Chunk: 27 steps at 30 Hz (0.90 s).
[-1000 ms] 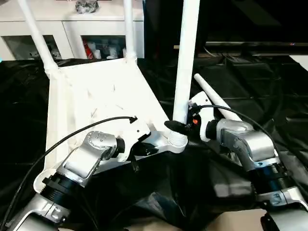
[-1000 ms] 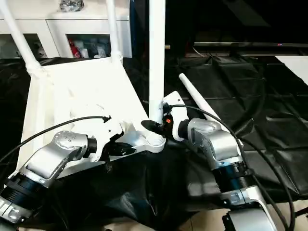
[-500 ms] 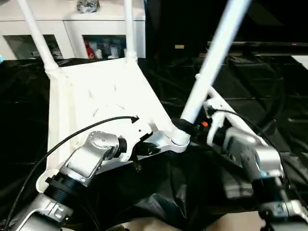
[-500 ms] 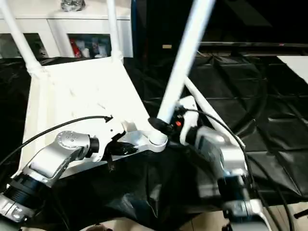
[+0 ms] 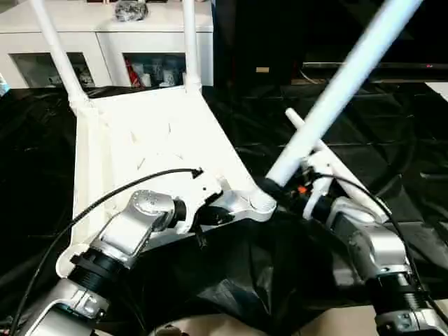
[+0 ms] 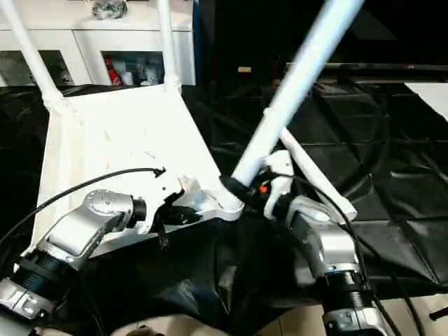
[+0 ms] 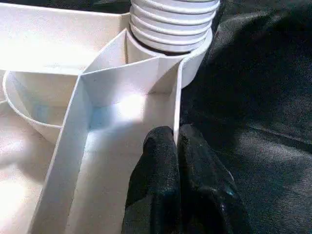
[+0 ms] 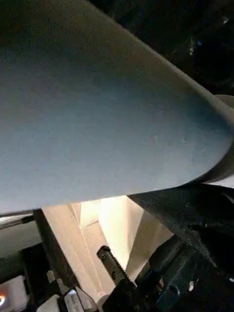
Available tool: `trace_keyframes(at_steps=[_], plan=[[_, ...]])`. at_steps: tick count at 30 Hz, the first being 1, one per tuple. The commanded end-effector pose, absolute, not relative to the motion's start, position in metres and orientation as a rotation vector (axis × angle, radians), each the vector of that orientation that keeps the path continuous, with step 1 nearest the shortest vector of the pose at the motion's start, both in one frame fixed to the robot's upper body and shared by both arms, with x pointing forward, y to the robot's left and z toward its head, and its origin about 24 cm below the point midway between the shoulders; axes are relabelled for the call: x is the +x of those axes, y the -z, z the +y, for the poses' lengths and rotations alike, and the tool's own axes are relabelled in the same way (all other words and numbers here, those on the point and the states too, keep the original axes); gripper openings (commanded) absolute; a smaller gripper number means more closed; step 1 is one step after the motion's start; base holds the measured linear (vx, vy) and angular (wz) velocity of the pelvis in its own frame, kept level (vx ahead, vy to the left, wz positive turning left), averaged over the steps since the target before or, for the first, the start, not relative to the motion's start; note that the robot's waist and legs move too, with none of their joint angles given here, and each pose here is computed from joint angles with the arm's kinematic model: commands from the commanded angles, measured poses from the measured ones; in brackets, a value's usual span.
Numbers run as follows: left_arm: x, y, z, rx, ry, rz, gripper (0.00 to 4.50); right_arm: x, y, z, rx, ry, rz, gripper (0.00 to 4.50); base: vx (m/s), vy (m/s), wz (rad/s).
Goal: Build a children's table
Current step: Insert table leg to table base
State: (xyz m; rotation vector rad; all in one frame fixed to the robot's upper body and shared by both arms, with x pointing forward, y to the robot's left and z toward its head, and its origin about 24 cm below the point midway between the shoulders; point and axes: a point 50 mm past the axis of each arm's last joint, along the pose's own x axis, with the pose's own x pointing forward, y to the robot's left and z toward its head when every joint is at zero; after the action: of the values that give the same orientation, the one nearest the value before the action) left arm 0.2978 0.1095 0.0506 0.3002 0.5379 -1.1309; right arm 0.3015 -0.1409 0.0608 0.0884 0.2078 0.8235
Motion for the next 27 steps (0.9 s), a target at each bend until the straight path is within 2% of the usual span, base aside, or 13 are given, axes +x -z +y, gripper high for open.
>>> trace_keyframes(at_steps=[1,14,23,27], plan=[[0.308,-0.061,0.117,0.31,1.07,0.494,0.0,0.293,-0.044,-0.144,0.049,-0.832,0.312,1.9,0.0,0.0,0.0],[0.308,-0.06,0.118,0.333,1.075,0.497,0.0,0.289,-0.039,-0.132,-0.051,-1.005,0.415,1.9,0.0,0.0,0.0],[0.306,-0.065,0.118,0.37,1.144,0.48,0.0,0.294,-0.035,-0.13,-0.053,-1.117,0.429,1.9,0.0,0.0,0.0],[0.304,-0.071,0.116,0.386,1.221,0.424,0.0,0.293,-0.036,-0.131,-0.042,-1.177,0.425,1.9,0.0,0.0,0.0]])
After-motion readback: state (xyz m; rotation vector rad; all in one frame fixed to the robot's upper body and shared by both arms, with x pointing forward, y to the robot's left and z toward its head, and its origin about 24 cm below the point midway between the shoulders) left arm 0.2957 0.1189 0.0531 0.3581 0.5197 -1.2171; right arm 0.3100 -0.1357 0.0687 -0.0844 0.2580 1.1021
